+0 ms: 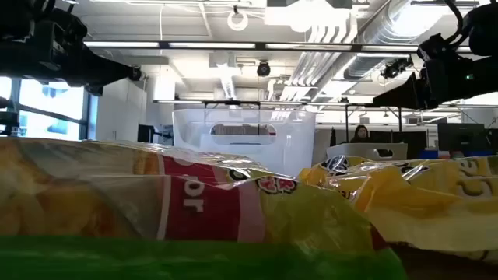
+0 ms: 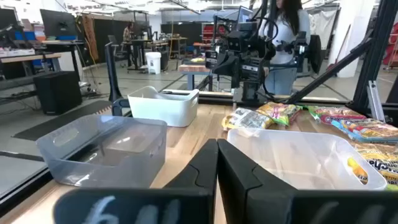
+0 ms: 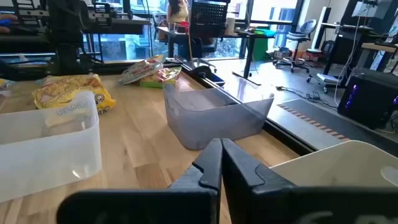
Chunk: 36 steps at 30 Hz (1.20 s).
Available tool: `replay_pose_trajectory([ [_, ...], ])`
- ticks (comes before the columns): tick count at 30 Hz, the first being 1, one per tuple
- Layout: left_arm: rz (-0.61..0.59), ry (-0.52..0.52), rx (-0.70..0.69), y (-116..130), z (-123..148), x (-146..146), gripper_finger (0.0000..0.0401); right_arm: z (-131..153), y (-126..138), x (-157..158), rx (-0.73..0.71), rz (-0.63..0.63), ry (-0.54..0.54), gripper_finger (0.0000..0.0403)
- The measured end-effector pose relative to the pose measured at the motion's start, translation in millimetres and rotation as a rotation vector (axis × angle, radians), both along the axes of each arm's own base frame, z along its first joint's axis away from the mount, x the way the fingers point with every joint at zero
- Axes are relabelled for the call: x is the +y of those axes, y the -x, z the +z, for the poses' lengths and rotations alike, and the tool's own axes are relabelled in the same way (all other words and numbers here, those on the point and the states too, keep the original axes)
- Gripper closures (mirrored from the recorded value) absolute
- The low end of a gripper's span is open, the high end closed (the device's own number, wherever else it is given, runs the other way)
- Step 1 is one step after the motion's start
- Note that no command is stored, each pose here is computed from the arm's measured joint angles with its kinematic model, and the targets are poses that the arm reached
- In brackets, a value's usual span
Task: Sort Maruchan noodles
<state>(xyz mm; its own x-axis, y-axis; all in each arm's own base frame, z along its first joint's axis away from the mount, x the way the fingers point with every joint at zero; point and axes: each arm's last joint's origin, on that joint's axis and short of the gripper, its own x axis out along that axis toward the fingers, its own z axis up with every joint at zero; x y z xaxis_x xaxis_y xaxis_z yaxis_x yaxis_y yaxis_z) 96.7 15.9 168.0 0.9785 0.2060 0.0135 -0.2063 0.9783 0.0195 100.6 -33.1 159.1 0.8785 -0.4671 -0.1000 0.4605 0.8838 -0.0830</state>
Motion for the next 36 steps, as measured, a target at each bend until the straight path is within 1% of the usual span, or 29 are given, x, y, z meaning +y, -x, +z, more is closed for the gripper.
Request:
replay_pose_trajectory([
  [24, 0.000, 0.000, 0.000, 0.0, 0.0, 0.0, 0.0400, 0.1, 0.0, 0.0, -0.001, 0.000, 0.000, 0.0402],
  [28, -0.001, 0.006, 0.039, -2.3, -3.2, 0.3, 0.0400, 0.1, 0.0, 0.0, -0.001, 0.000, 0.000, 0.0402],
  [36, 0.000, 0.007, 0.049, -3.2, -3.9, 0.4, 0.0400, 0.1, 0.0, -0.1, 0.002, -0.002, 0.005, 0.0402],
])
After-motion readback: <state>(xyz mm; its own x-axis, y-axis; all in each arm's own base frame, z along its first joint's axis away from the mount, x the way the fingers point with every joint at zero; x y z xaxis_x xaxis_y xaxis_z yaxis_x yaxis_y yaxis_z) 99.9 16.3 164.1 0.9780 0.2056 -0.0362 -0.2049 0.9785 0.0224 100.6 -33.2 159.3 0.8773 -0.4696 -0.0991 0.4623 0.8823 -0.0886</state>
